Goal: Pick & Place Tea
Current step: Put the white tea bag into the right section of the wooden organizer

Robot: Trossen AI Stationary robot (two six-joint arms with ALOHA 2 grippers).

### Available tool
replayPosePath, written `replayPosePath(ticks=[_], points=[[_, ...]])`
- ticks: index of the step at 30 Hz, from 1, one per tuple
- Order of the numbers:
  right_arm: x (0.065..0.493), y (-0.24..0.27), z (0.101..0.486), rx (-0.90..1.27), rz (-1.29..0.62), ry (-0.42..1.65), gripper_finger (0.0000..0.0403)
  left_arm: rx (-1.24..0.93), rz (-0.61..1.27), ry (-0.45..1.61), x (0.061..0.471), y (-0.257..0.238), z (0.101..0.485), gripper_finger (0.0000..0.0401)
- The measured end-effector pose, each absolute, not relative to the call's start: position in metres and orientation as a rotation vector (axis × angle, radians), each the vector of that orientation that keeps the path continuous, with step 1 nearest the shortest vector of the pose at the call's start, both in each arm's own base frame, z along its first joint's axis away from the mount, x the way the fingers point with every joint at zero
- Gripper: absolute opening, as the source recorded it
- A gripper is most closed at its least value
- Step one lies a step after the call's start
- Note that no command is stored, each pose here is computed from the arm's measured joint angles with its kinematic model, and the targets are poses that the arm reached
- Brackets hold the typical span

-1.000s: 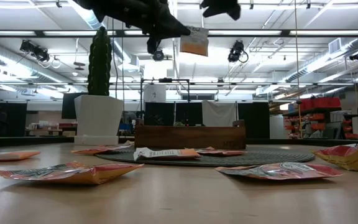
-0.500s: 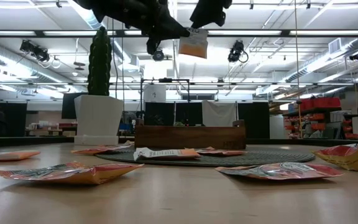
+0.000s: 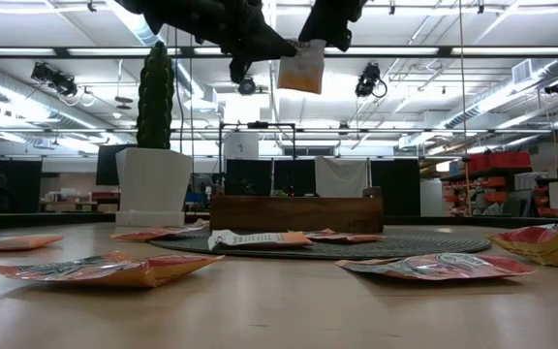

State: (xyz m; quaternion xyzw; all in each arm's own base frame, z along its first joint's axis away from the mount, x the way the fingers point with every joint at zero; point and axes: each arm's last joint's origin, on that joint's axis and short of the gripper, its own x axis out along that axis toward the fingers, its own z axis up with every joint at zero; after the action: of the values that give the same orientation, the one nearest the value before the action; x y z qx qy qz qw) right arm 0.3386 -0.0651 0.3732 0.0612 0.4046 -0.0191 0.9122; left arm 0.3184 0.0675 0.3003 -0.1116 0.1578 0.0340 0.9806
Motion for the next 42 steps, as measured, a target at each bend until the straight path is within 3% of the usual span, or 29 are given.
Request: replayPosePath(ticks=[9, 20, 28, 33, 42], points=[[0.339, -0.063, 0.374, 0.172, 0.014, 0.826, 0.0106, -0.232, 0.076, 0.316, 0.318, 0.068, 0.300, 0.0002], [0.338, -0.062, 0.373, 0.173, -0.002, 0.838, 0.0095, -0.236, 0.086, 0.315, 0.318, 0.070, 0.300, 0.0002], [0.338, -0.063, 0.373, 0.158, -0.034, 0.846, 0.0015, -0.235, 0.086, 0.315, 0.318, 0.070, 0.300, 0.0002], [0.337, -0.064, 0.372, 0.138, -0.061, 0.856, 0.0005, -0.239, 0.092, 0.315, 0.318, 0.070, 0.300, 0.0003], [0.320, -0.066, 0.381, 0.089, -0.119, 0.878, 0.0001, -0.238, 0.119, 0.344, 0.303, 0.072, 0.309, 0.0070]])
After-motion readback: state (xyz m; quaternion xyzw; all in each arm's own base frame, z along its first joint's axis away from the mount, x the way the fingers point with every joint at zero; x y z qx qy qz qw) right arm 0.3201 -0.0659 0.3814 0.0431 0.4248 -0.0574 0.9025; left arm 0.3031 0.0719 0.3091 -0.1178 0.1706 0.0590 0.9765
